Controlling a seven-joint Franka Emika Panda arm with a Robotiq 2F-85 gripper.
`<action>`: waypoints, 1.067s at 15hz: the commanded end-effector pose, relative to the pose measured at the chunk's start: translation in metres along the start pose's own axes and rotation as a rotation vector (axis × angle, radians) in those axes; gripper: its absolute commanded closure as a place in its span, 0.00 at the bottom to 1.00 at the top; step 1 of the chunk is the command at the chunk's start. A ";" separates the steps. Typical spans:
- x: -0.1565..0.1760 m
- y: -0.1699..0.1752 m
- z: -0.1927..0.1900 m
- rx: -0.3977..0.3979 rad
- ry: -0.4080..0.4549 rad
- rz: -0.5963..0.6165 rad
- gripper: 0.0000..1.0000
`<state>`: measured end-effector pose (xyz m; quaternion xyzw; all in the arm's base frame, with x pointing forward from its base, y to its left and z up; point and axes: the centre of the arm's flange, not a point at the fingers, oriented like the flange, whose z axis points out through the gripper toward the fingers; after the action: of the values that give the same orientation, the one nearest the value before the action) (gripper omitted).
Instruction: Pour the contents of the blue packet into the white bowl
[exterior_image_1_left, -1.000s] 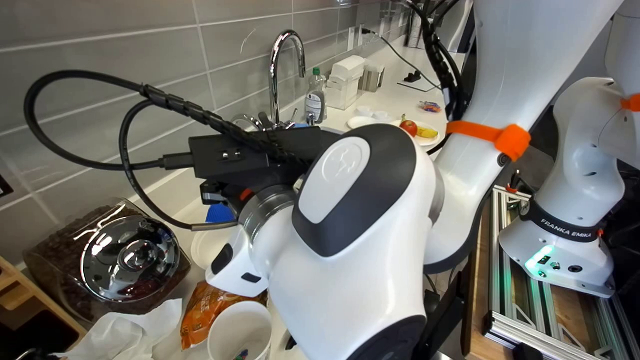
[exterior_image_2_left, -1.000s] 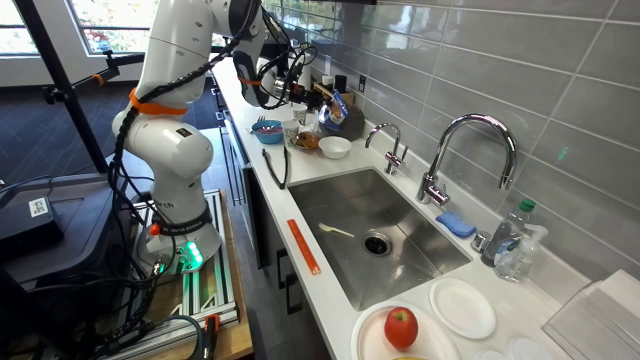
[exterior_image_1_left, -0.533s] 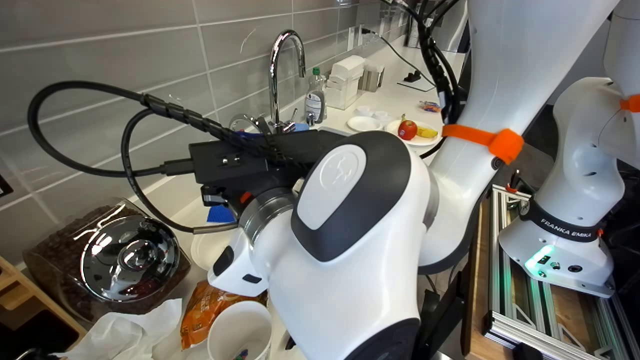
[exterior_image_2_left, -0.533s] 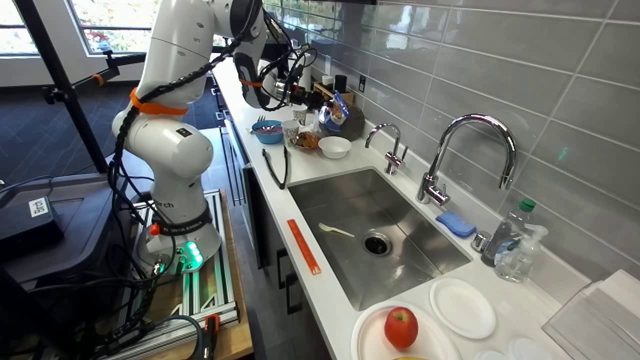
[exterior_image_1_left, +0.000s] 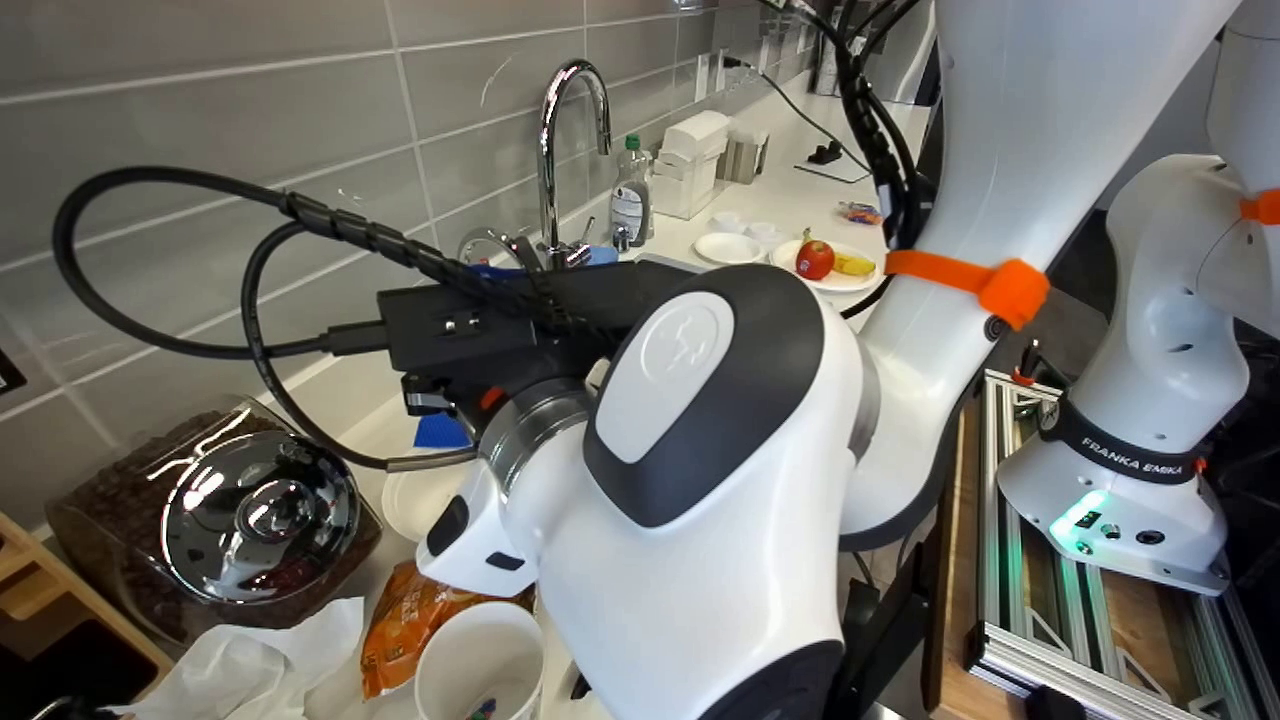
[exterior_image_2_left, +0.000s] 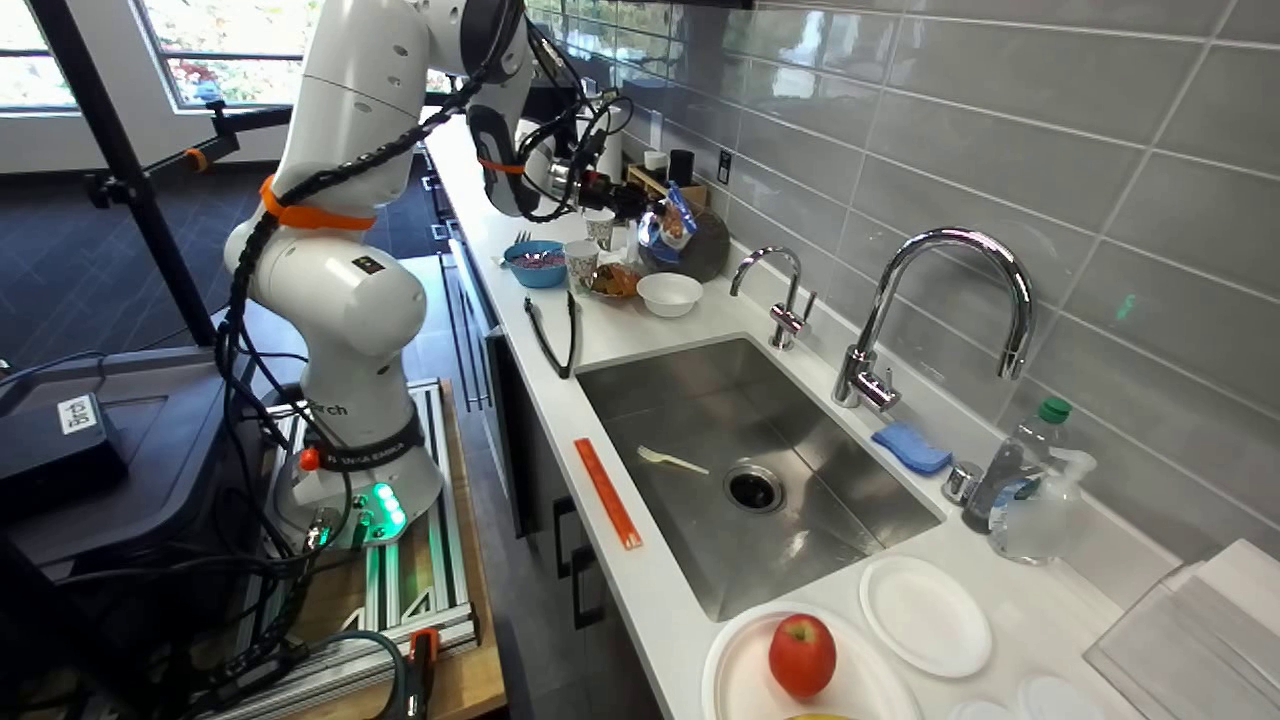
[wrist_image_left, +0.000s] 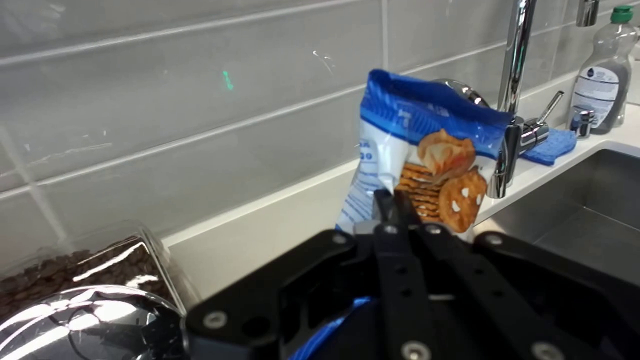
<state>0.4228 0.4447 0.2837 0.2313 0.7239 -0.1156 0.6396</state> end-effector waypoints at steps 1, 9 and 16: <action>0.002 0.000 0.000 0.010 -0.064 -0.020 1.00; 0.001 0.000 -0.003 0.008 -0.036 -0.014 1.00; 0.001 -0.001 -0.006 -0.020 0.040 -0.003 1.00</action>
<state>0.4213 0.4447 0.2847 0.2314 0.7184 -0.1228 0.6444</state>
